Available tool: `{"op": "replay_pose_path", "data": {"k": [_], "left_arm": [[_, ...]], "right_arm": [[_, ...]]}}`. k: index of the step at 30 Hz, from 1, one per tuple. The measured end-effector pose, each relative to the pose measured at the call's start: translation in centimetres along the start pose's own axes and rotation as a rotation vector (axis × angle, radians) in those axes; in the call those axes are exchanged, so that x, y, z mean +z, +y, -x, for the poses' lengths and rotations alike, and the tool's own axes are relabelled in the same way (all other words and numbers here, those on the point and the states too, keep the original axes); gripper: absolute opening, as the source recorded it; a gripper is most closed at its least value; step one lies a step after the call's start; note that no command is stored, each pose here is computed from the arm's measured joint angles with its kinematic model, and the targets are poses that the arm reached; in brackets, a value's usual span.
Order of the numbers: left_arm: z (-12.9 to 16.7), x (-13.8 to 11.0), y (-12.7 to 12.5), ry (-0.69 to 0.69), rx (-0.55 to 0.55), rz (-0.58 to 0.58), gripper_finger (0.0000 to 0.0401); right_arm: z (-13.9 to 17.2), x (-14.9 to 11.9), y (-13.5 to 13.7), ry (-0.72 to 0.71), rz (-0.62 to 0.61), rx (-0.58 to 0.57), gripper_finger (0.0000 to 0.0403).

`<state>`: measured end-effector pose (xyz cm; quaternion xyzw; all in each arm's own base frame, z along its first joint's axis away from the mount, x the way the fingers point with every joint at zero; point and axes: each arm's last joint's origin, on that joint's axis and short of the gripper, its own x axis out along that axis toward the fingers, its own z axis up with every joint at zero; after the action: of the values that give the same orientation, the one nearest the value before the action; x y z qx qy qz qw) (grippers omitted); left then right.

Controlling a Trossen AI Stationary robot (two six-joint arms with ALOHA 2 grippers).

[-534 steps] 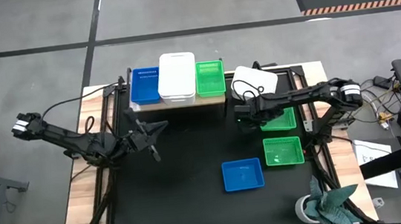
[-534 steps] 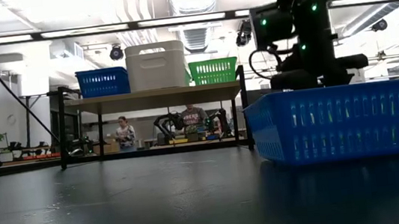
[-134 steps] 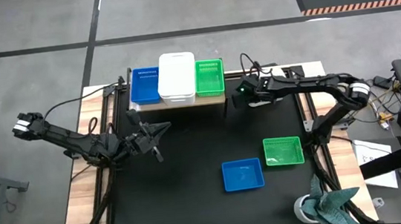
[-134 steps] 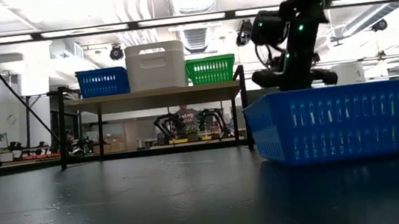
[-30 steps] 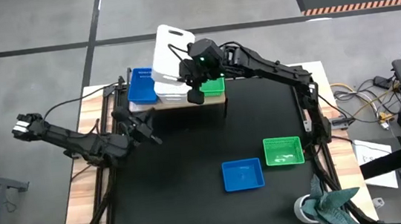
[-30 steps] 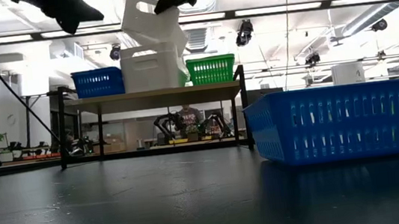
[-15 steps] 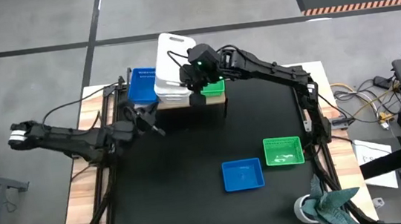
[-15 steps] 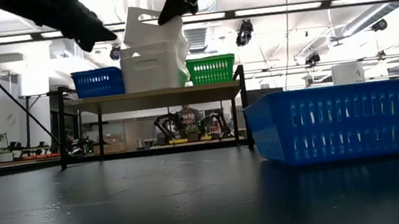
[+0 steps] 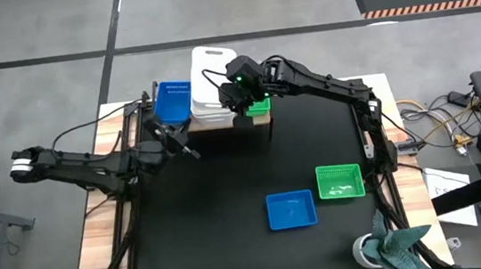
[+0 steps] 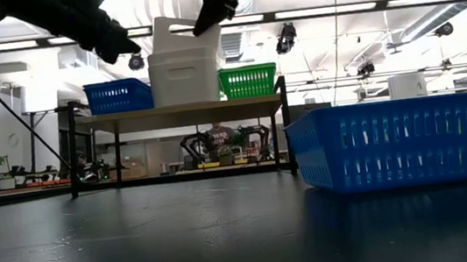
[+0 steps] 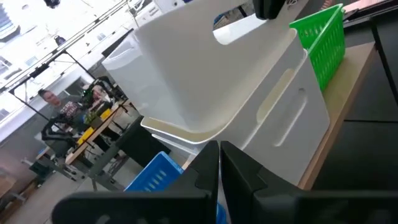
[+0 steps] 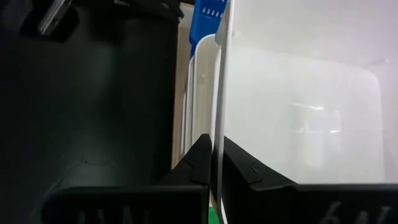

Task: Stack baskets on shelf by color
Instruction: Stack the white bin on top of the white bin on the shelf, then adjust the blue bins on the shelf

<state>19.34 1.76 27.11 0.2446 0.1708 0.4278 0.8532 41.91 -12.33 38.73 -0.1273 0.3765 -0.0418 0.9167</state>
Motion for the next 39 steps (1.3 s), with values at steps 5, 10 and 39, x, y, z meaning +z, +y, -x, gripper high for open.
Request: {"op": "replay_pose_path", "data": {"k": [5,10,39], "left_arm": [[0.0,0.0,0.1,-0.002,0.001,0.003,0.0],[0.1,0.1,0.2,-0.005,0.002,0.007,0.0],[1.9,4.3,2.6,0.147,-0.311,-0.098,0.0]], "right_arm": [[0.0,-0.1,0.0,0.01,0.022,0.004,0.001],[0.0,-0.1,0.0,0.008,0.03,-0.001,0.0033],[14.4,-1.2,6.0,0.106,-0.082,0.181,0.0128]]}}
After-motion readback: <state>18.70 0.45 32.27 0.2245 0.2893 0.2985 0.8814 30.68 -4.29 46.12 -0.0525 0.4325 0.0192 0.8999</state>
